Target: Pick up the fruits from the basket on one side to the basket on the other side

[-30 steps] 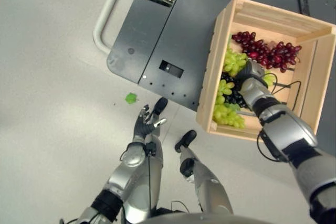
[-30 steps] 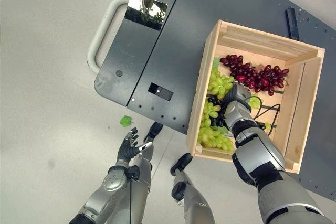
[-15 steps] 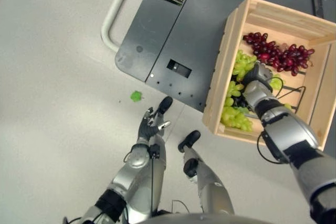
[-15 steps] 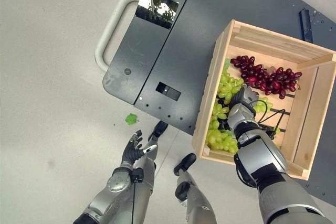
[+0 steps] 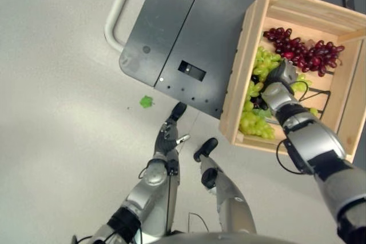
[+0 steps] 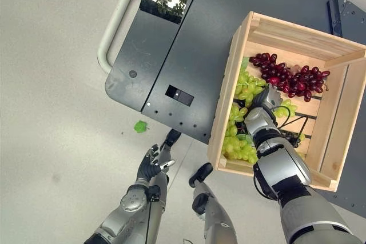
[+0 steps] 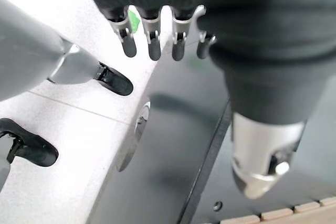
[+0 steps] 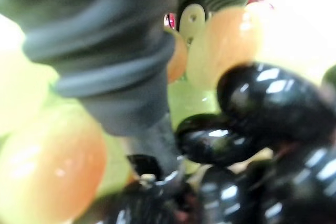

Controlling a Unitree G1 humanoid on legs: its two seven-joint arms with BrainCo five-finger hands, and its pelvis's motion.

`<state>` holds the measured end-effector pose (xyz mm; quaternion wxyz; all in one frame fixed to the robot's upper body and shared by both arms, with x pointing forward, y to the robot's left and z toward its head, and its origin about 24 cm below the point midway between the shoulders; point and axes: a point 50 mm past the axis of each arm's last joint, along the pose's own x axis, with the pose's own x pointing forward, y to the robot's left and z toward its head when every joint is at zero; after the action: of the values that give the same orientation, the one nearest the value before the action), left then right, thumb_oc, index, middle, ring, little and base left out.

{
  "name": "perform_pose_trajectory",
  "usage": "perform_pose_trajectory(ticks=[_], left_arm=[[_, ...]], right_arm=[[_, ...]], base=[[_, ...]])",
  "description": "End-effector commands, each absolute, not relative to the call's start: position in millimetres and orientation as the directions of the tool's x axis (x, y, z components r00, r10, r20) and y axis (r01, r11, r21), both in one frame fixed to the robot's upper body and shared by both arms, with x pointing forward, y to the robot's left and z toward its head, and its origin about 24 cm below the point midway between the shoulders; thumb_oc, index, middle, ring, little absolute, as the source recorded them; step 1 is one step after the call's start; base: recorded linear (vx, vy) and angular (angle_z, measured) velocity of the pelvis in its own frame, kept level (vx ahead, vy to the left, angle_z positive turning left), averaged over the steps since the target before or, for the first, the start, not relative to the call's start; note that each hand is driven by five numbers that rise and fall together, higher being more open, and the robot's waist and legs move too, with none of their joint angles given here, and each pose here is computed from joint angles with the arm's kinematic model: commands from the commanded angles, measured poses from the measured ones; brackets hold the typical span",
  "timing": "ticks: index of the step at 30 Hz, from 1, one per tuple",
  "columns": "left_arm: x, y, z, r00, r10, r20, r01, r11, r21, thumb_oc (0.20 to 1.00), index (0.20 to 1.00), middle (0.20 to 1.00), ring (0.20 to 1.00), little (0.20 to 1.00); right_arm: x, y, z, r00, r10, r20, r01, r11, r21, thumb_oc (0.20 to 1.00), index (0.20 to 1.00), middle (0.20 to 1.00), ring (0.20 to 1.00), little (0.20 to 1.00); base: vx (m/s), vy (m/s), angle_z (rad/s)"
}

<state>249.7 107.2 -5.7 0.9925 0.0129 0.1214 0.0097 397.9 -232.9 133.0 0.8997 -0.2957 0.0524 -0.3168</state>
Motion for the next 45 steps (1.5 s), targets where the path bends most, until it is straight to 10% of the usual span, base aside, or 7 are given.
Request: perform_pose_trajectory(ticks=[1,13,34,35,36,45], left_arm=[[305.6,97.3,85.5,0.992,0.050,0.114,-0.038,0.994,-0.101,1.000,1.000,1.000,1.000,1.000],[295.4,151.6,63.9,0.981,0.189,0.035,-0.183,0.975,-0.125,1.000,1.000,1.000,1.000,1.000],[288.5,170.8,68.8,0.974,0.216,0.069,-0.207,0.971,-0.120,1.000,1.000,1.000,1.000,1.000],[288.4,170.7,68.7,0.974,0.216,0.069,-0.207,0.971,-0.119,1.000,1.000,1.000,1.000,1.000],[288.1,171.3,69.2,0.973,0.221,0.071,-0.212,0.970,-0.118,1.000,1.000,1.000,1.000,1.000],[279.9,177.5,69.3,0.961,0.261,0.093,-0.255,0.964,-0.075,1.000,1.000,1.000,1.000,1.000]], right_arm=[[396.2,-135.4,97.1,0.934,-0.337,-0.114,0.327,0.940,-0.101,0.200,0.200,0.200,0.200,0.200],[346.7,-120.2,90.5,0.992,-0.116,0.055,0.072,0.858,0.509,0.200,0.200,0.200,0.200,0.200],[334.7,-148.1,117.3,0.974,-0.068,0.215,-0.028,0.911,0.411,0.200,0.200,0.200,0.200,0.200],[334.6,-147.8,117.4,0.974,-0.068,0.215,-0.026,0.912,0.409,0.363,0.363,0.363,0.363,0.363],[335.1,-151.5,117.3,0.972,-0.096,0.213,0.016,0.938,0.347,1.000,1.000,1.000,1.000,1.000],[358.8,-168.2,143.9,0.938,-0.161,0.307,0.262,0.909,-0.323,1.000,1.000,1.000,1.000,1.000]], base=[[0.00,0.000,0.00],[-0.03,0.026,-0.10],[-0.01,0.014,-0.09],[0.00,0.000,0.00],[0.00,0.000,0.00],[0.01,-0.010,0.00]])
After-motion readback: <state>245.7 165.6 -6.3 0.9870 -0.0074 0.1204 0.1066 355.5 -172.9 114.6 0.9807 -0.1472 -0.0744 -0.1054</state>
